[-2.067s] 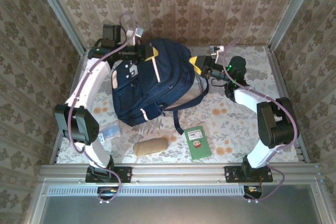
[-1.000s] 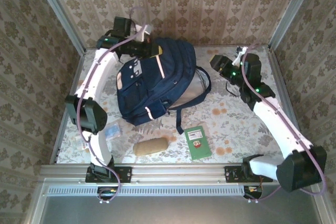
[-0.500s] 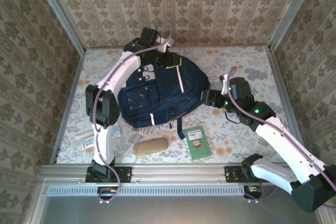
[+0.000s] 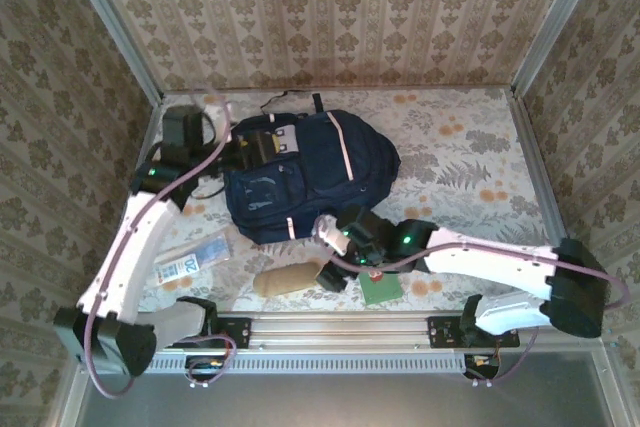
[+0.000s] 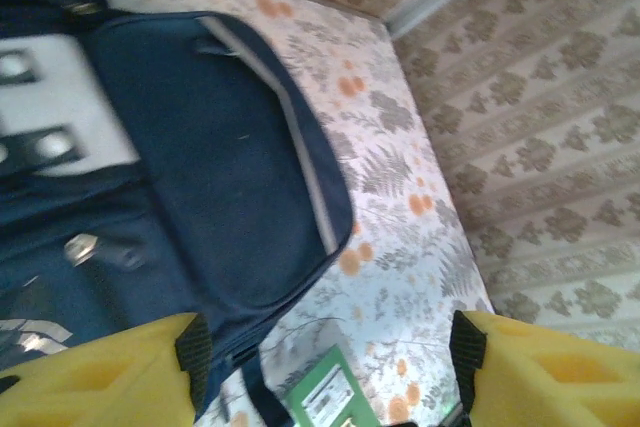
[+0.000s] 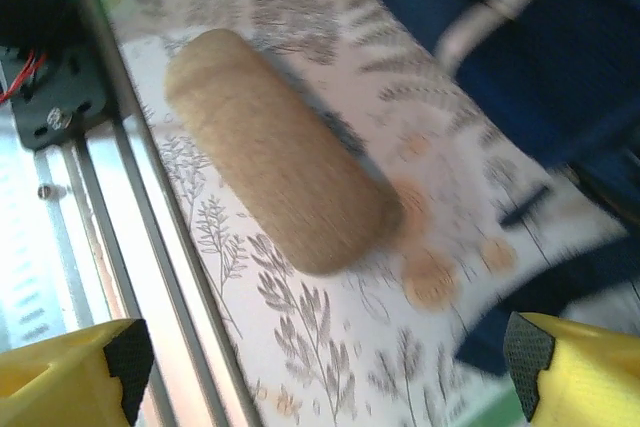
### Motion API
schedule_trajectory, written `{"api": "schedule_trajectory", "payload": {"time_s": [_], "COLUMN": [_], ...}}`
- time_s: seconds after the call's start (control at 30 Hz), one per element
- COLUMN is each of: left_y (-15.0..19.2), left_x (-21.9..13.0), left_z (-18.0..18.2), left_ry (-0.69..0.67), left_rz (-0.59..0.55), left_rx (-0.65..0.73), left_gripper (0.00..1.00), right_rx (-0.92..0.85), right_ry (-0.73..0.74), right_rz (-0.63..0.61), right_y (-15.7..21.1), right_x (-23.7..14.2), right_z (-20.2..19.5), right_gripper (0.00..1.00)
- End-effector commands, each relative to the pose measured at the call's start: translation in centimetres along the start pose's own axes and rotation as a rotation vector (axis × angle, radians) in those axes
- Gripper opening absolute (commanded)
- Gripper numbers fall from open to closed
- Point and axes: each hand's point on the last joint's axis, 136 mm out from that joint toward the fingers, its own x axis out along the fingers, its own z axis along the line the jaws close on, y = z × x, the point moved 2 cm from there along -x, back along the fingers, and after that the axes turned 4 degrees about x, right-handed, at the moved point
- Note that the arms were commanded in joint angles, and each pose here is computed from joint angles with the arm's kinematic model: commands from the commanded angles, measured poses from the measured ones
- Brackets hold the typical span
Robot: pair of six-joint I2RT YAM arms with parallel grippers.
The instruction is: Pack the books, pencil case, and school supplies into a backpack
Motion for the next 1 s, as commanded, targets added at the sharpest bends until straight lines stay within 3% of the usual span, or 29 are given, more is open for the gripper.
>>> {"api": "schedule_trajectory", "payload": {"time_s": [0.0,0.33,0.63,0.77,0.97], "left_y": [1.2,2.5,2.8,2.6,2.2], "left_x": [-1.6,-3.5,-3.8,-3.8,-3.4], "left_z": [1.0,-0.6,-1.0,-0.9,-0.5], "left_ry": [-0.025,0.053,0.086,0.084,0.069], "left_rz": [-0.025,-0.042,-0.045,-0.046,-0.045], "left_rx": [-0.036,-0.015,-0.007,-0.003,-0.009], "left_gripper": [0.69,0.69,0.69,0.69,0.68], "right_rx": [-0.369,-0.441,-0.379,-0.359,-0.329], "right_ry": [-0.106,-0.169,-0.092,-0.108,-0.142], "right_rz": [-0.148,-0.015,0.077,0.115,0.058], "right_y": [-1.6,-0.5,1.1,2.2,2.0], "right_x": [1.9,8.6,12.9,13.8,12.1], "right_z": [2.8,2.4,-0.4,-0.4,0.5], "right_gripper": [0.94,0.94,0.91,0.81,0.58]}}
